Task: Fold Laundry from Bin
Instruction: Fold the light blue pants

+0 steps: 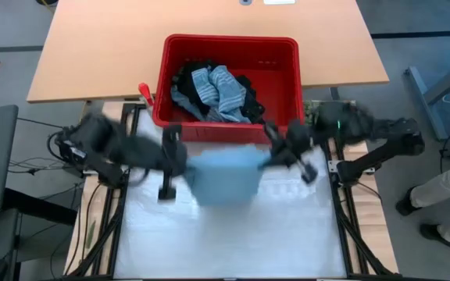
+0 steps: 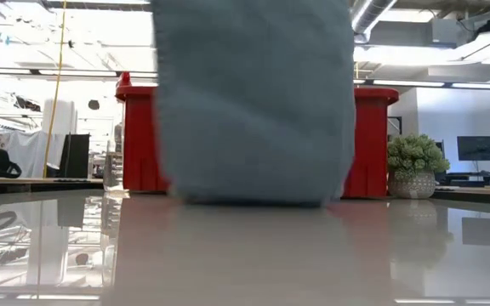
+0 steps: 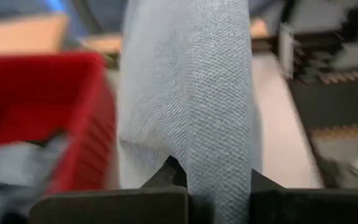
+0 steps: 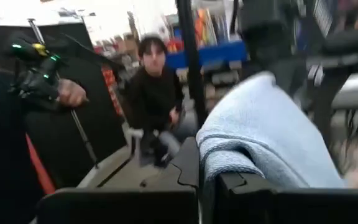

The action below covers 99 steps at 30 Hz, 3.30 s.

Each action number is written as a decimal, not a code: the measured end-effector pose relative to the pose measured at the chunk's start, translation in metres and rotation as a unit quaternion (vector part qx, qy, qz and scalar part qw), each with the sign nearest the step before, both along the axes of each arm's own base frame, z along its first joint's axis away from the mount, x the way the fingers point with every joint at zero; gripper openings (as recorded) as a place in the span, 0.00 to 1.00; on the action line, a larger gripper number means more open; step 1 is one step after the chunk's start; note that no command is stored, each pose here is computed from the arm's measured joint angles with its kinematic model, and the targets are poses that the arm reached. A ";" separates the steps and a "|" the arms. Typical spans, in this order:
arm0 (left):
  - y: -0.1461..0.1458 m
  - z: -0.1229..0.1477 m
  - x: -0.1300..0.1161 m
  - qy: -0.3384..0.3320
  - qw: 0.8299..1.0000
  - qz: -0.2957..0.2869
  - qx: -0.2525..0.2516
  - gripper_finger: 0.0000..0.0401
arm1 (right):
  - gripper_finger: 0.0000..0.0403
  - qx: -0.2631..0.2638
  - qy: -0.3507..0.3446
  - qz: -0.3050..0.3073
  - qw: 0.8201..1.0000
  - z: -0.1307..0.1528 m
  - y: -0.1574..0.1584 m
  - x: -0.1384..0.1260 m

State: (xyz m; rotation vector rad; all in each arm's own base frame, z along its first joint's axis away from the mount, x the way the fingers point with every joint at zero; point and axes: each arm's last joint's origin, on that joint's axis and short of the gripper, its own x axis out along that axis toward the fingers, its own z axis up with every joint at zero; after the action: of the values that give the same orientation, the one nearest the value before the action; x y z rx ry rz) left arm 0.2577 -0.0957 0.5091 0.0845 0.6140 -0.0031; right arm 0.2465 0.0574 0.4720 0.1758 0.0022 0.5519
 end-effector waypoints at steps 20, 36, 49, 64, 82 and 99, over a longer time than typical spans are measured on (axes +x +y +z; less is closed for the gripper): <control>-0.171 -0.151 0.091 0.206 0.970 -0.070 -0.105 0.01 | 0.08 0.313 0.132 -0.154 0.928 -0.174 0.189 0.011; -0.065 -0.189 0.096 0.242 0.970 0.022 -0.031 0.01 | 0.08 0.329 0.177 -0.265 0.889 -0.216 0.060 0.014; 0.066 -0.295 0.049 0.187 0.955 0.077 -0.217 0.01 | 0.08 0.267 0.233 -0.388 0.851 -0.295 -0.037 0.048; 0.097 -0.318 0.033 0.199 0.944 0.075 -0.252 0.01 | 0.31 0.302 0.291 -0.348 0.839 -0.296 -0.100 0.050; 0.099 -0.282 0.018 0.134 0.959 0.070 -0.239 0.01 | 0.34 0.199 0.157 -0.414 0.874 -0.222 -0.007 0.051; 0.135 -0.283 0.010 0.140 0.941 0.132 -0.279 0.02 | 0.06 -0.067 0.105 -0.593 0.796 -0.289 0.023 0.176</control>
State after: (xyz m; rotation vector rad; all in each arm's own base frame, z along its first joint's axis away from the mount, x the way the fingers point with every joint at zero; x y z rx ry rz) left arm 0.2678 0.0397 0.2263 -0.5591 0.8856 0.0711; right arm 0.4221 0.0803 0.1825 0.0703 0.1401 -0.7388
